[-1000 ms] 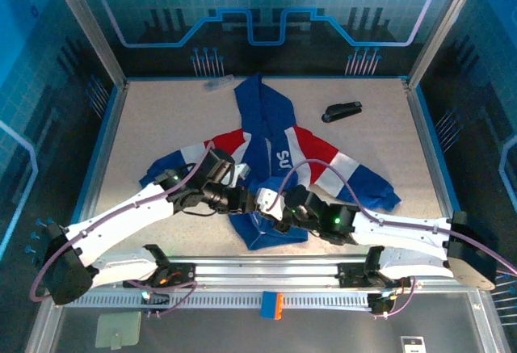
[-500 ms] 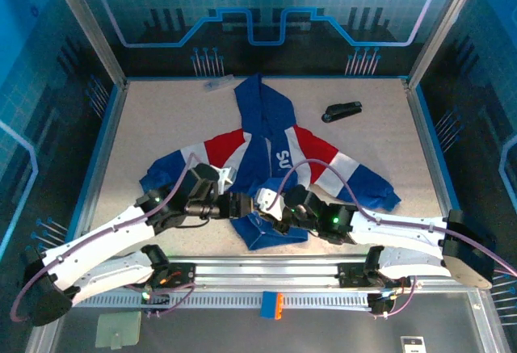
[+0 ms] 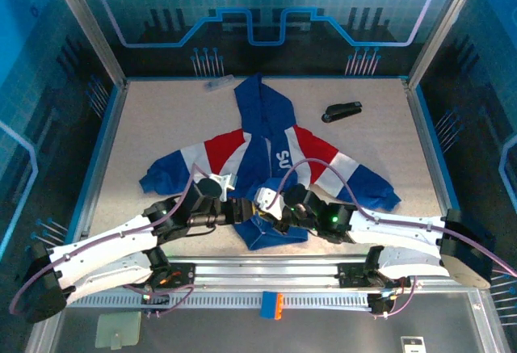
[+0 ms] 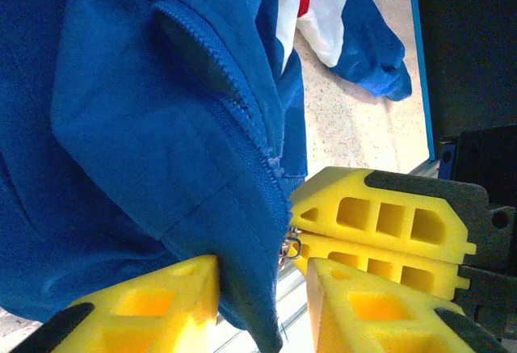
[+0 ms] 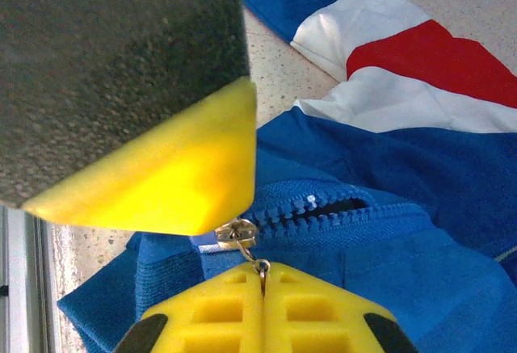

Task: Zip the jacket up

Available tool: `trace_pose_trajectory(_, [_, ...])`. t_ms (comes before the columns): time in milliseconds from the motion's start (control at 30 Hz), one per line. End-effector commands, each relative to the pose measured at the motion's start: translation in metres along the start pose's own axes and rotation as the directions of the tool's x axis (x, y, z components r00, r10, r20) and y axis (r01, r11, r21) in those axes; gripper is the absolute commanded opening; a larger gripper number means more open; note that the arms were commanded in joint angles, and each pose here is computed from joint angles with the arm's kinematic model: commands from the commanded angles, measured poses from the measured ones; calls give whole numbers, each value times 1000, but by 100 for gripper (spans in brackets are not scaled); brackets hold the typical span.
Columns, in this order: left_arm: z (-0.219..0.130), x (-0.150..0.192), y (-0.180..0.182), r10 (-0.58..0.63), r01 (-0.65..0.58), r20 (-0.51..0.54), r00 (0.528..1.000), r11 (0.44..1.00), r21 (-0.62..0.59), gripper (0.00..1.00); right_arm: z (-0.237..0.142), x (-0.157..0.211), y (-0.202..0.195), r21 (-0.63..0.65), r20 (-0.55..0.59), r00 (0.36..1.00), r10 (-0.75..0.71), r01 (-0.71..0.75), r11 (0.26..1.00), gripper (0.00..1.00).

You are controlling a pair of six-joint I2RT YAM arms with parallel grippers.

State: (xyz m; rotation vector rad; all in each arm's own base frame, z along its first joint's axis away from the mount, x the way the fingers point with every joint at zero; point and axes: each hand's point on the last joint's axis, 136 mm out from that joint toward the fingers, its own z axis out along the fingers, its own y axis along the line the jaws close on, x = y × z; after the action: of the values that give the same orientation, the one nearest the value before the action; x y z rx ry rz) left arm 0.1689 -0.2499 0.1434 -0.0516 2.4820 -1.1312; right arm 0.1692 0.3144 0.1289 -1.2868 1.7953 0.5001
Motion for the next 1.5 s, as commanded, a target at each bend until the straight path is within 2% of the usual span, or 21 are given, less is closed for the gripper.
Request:
trace_pose_trajectory(0, [2, -3, -1, -8, 8, 29, 1000, 1000, 14, 33, 2, -3, -3, -2, 14, 1000, 21, -21, 1000, 0])
trace_pose_trajectory(300, [6, -1, 8, -11, 11, 31, 999, 1000, -6, 33, 2, -5, -2, -8, 17, 1000, 21, -21, 1000, 0])
trace_pose_trajectory(400, [7, 0, 8, -12, 12, 28, 1000, 1000, -3, 28, 2, -6, -3, -8, 16, 1000, 21, -21, 1000, 0])
trace_pose_trajectory(467, [8, 1, 8, -10, 10, 22, 1000, 1000, -1, 22, 2, -6, -3, -9, 16, 1000, 21, -21, 1000, 0])
trace_pose_trajectory(567, [6, -1, 5, 5, -5, 23, 1000, 1000, 2, 1, 1, -8, -3, -10, 13, 1000, 21, -21, 1000, 0])
trace_pose_trajectory(600, [3, -1, 4, 13, -13, 21, 1000, 1000, -5, 0, 1, -10, -4, -8, 10, 1000, 22, -21, 1000, 0])
trace_pose_trajectory(767, [-13, -2, 1, 49, -51, -23, 999, 995, -81, 0, -6, -19, -6, -8, -1, 1000, 26, -26, 1000, 0])
trace_pose_trajectory(1067, [-39, -5, -22, 116, -133, -124, 985, 981, -140, 0, -15, -42, -17, 24, -32, 998, 52, -51, 998, 0])
trace_pose_trajectory(1333, [-46, 1, -15, 129, -167, -184, 974, 964, -207, 0, -15, -48, -21, 36, -46, 997, 68, -67, 997, 0])
trace_pose_trajectory(1467, [-49, 2, -10, 127, -167, -178, 976, 959, -228, 0, -12, -42, -23, 44, -75, 994, 84, -81, 996, 0])
